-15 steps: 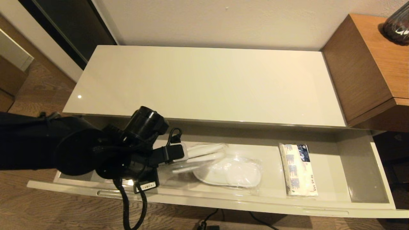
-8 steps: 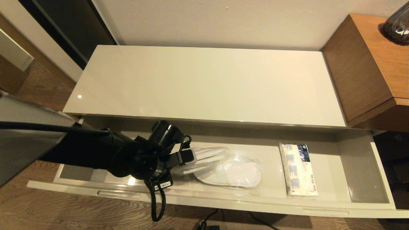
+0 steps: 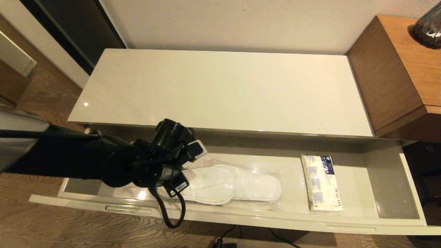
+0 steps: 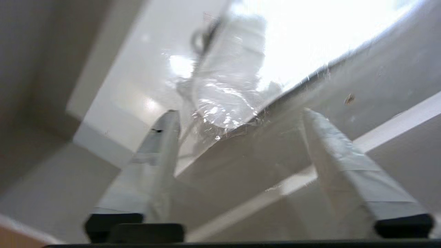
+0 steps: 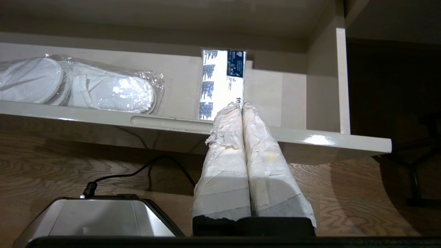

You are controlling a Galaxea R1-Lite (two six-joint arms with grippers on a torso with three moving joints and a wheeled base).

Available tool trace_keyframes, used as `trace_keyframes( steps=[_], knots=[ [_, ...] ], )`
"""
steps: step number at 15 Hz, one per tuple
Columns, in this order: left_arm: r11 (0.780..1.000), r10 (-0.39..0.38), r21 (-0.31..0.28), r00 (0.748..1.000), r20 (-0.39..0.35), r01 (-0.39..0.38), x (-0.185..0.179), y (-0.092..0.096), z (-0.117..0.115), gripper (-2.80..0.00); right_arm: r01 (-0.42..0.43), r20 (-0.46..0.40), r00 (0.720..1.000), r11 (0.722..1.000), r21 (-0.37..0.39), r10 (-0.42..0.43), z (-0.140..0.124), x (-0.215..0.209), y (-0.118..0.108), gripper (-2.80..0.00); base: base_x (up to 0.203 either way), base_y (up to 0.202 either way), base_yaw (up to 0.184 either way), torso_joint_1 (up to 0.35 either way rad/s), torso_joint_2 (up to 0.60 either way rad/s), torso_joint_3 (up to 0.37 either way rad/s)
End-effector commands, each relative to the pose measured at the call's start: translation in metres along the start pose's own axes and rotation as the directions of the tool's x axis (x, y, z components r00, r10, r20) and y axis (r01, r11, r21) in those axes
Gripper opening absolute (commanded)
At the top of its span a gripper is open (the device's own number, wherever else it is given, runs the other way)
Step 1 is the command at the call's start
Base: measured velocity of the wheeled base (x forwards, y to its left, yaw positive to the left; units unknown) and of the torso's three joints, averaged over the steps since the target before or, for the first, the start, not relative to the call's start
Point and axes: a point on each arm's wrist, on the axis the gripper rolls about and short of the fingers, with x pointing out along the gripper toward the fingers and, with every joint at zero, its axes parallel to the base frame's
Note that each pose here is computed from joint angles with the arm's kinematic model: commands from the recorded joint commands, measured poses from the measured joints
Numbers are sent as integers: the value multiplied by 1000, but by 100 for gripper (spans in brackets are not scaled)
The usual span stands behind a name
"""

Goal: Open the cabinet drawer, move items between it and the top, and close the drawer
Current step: Put the disposable slippers in the drawer, then close the drawer

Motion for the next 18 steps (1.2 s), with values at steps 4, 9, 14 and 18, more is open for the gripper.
trace_keyframes(
  steps=[4, 9, 14, 18],
  knots=[
    [917, 69, -398, 991, 113, -18, -106, 33, -19, 0, 0, 2, 1000, 1000, -1, 0, 0, 0, 0, -280, 0, 0, 0, 0, 0, 0],
    [741, -6, -671, 1000, 6, 9, -161, 29, -69, -280, 0, 1, 1000, 1000, -1, 0, 0, 0, 0, -280, 0, 0, 0, 0, 0, 0],
    [633, -163, -774, 974, -155, -17, -142, -9, -117, -280, 0, 1, 1000, 1000, -1, 0, 0, 0, 0, -280, 0, 0, 0, 0, 0, 0],
    [553, -218, -833, 962, -165, -18, -110, -34, -133, -280, 0, 0, 1000, 1000, 0, 0, 0, 0, 0, -280, 0, 0, 0, 0, 0, 0]
  ],
)
